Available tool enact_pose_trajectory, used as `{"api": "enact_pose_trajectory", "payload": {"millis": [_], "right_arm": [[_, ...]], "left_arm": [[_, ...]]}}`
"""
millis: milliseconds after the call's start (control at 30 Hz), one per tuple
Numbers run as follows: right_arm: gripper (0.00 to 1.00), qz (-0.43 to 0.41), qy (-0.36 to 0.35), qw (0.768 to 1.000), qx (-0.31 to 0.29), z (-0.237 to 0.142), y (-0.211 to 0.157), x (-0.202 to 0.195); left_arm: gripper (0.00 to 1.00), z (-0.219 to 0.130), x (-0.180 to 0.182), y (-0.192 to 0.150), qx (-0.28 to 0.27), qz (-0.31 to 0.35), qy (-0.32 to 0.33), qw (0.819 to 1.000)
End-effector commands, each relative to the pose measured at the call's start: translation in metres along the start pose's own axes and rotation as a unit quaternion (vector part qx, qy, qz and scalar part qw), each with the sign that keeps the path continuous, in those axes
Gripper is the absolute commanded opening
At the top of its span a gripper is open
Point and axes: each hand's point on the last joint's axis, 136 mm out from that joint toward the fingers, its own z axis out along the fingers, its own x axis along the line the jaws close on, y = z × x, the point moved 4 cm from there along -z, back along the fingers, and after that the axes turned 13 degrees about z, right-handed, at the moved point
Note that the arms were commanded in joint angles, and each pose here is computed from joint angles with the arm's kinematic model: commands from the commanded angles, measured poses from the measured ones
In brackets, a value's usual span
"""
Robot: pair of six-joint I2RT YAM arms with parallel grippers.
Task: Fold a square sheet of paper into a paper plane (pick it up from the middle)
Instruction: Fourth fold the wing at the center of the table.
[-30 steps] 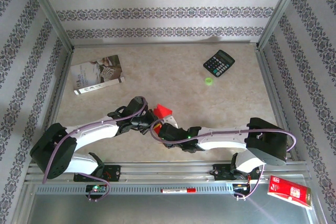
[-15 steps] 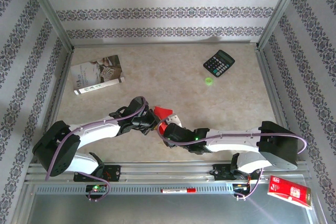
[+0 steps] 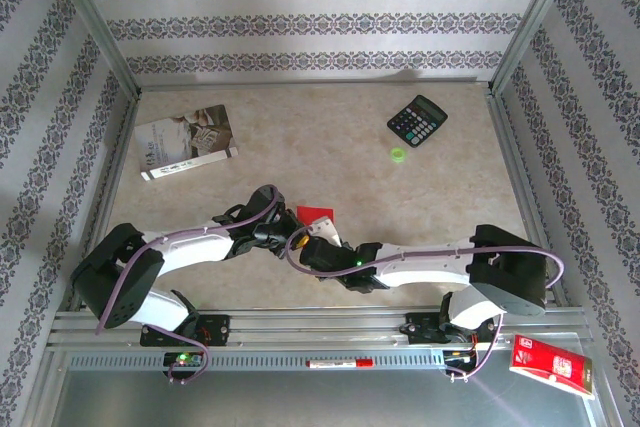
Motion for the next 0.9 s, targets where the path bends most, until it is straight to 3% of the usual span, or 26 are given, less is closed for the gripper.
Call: {"api": "enact_pose_trajectory", "payload": {"millis": [0, 333, 867], "right_arm": [[0.41, -0.022, -0.034, 0.999, -0.009, 0.001, 0.003, -0.003], [0.37, -0.043, -0.057, 0.997, -0.004, 0.007, 0.003, -0.007], [0.17, -0.048, -0.068, 0.997, -0.001, 0.007, 0.001, -0.014]], "left_arm": [[0.00, 0.004, -0.003, -0.003, 0.011, -0.013, -0.009, 1.000], [0.00, 0.006, -0.003, -0.004, 0.019, -0.011, -0.008, 1.000], [0.00, 0.007, -0.004, -0.004, 0.023, -0.004, -0.009, 1.000]]}}
